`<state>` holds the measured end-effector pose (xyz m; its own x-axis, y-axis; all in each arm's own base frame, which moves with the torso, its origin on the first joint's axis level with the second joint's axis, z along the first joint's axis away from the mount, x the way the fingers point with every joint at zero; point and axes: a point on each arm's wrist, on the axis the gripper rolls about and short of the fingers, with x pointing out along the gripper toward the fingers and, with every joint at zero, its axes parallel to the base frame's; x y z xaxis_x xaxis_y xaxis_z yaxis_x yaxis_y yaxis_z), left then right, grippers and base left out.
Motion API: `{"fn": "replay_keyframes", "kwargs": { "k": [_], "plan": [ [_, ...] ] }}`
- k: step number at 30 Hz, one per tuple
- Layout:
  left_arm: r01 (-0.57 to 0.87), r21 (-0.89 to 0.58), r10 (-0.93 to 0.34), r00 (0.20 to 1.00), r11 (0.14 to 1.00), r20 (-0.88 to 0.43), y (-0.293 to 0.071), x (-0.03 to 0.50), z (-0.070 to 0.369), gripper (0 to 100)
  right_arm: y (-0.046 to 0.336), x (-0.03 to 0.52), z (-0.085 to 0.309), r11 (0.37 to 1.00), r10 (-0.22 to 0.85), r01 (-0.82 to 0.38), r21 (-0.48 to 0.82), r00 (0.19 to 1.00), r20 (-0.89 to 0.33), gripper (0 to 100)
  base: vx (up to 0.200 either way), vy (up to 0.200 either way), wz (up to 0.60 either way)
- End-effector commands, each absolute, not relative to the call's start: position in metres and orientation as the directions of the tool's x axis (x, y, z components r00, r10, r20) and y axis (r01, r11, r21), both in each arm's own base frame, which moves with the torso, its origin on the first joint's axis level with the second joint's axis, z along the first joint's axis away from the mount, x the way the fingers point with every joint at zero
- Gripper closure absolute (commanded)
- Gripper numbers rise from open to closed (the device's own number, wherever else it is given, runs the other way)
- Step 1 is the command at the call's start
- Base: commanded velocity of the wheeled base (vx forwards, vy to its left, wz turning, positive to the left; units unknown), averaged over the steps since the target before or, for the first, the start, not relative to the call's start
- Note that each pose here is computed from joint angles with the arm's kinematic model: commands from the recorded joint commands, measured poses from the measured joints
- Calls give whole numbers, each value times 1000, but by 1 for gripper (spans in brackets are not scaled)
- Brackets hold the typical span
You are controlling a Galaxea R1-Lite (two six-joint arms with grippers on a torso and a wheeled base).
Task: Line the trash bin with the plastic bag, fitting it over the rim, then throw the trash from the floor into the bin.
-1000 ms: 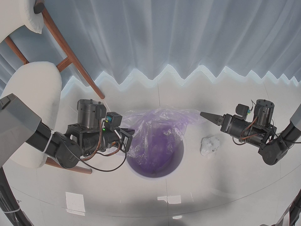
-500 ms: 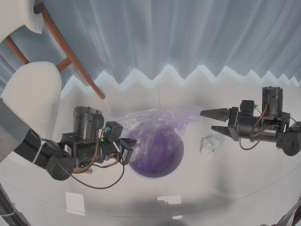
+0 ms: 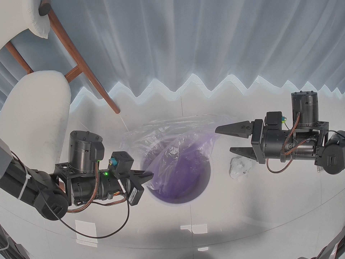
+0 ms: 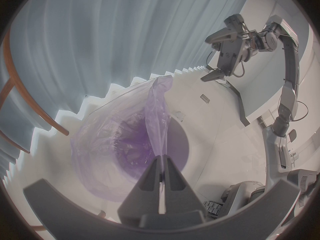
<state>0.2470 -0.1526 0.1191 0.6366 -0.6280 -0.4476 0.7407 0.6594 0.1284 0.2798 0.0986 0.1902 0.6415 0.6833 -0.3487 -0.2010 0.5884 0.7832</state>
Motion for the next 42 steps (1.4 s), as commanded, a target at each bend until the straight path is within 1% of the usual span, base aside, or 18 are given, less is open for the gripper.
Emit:
{"fn": "replay_keyframes", "kwargs": {
  "k": [1,7,9,11,15,18,26,27,32,34,39,42],
  "plan": [
    [752,131,-643,629,646,-436,-150,241,123,100,105,293,173,601,681,-167,782,618,-392,0,0,0,0],
    [778,145,-662,603,611,-445,-153,236,120,100,117,303,171,597,698,-186,781,601,-391,0,0,0,0],
    [796,140,-676,581,590,-454,-155,231,118,100,123,306,172,592,708,-199,781,592,-386,0,0,0,0],
    [811,132,-687,558,570,-466,-155,227,114,100,127,311,170,593,709,-199,780,589,-388,0,0,0,0],
    [823,151,-690,546,548,-475,-155,224,112,100,127,321,164,598,703,-187,779,590,-398,0,0,0,0],
    [823,152,-690,546,547,-475,-156,224,111,100,129,327,157,603,700,-175,779,585,-410,0,0,0,0],
    [825,154,-690,544,544,-477,-156,223,111,100,136,341,152,607,702,-187,773,582,-410,0,0,0,0],
    [825,155,-692,544,543,-475,-156,223,112,100,137,343,152,607,702,-189,772,582,-409,100,0,0,0],
    [827,155,-694,542,540,-474,-157,223,112,100,138,347,148,611,701,-181,771,577,-420,100,0,0,0],
    [836,148,-706,529,528,-471,-157,222,112,100,139,350,143,617,698,-170,768,570,-434,100,0,0,0],
    [841,144,-712,522,521,-470,-154,219,113,100,139,350,138,636,691,-177,751,566,-451,100,0,0,0],
    [838,141,-704,524,527,-480,-150,216,110,100,135,342,138,654,671,-165,739,577,-466,100,0,0,0]
  ]
}}
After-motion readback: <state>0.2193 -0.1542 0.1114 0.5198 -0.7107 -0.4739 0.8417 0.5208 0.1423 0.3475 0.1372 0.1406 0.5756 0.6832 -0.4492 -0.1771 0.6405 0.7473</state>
